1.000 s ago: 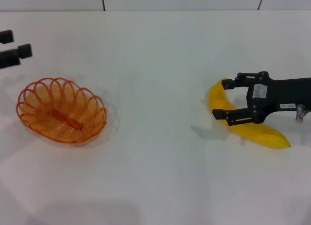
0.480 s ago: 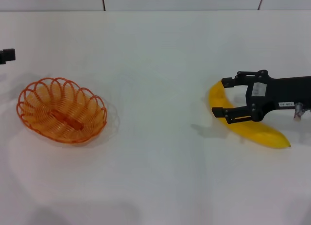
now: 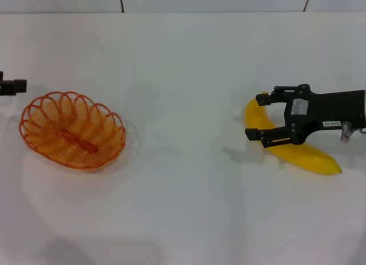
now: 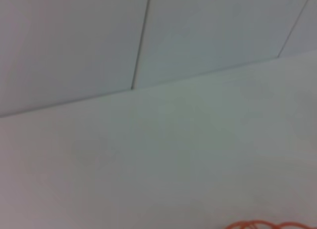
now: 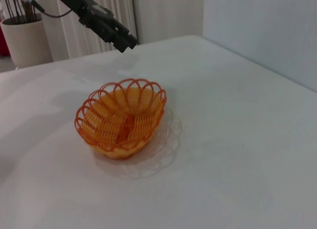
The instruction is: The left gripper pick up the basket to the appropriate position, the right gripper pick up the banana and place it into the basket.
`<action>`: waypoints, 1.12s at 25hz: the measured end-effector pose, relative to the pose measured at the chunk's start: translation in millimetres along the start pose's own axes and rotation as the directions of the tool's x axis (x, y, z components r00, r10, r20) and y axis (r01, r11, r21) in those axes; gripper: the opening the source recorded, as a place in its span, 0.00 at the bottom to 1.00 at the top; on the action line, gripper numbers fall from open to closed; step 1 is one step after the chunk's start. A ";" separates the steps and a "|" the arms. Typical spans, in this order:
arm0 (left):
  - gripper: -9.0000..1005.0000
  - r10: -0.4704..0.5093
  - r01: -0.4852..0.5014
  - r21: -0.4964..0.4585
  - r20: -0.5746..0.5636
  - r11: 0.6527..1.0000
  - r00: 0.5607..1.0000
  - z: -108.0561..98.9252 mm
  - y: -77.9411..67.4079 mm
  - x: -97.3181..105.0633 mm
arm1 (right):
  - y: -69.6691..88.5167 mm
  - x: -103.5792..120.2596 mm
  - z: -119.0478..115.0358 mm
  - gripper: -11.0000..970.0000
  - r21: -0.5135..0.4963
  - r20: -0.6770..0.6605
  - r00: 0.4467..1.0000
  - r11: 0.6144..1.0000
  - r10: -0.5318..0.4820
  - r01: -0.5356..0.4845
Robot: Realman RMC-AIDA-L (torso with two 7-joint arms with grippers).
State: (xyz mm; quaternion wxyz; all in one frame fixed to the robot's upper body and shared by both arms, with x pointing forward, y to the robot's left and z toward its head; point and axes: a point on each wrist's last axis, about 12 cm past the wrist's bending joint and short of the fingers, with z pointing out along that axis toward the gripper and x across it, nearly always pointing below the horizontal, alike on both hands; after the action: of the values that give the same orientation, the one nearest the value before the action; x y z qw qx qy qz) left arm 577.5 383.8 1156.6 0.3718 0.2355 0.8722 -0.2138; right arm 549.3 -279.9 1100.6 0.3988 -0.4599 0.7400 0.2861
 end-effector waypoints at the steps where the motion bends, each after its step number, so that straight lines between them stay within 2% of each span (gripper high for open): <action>1: 0.76 0.001 -0.001 -0.002 -0.014 1.000 1.000 2.8 -0.5 0.5 | -0.2 -0.2 0.5 0.91 -0.001 -0.004 1.000 1.000 -0.002 0.002; 9: 0.76 -0.029 0.028 -0.026 -0.068 0.999 0.997 14.2 1.2 1.4 | -0.4 -0.8 3.6 0.91 -0.011 -0.010 1.000 1.000 -0.002 0.002; 28: 0.76 0.040 -0.047 -0.048 -0.137 0.998 0.990 38.8 -6.3 3.2 | -0.2 -0.5 3.9 0.91 -0.012 -0.012 1.000 1.000 -0.002 0.001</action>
State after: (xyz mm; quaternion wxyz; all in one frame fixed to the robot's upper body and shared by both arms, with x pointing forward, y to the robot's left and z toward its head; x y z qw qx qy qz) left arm 593.2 358.4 1130.9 0.3218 0.2587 0.8954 -0.1667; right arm 551.0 -276.7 1099.1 0.3918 -0.4645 0.7403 0.2875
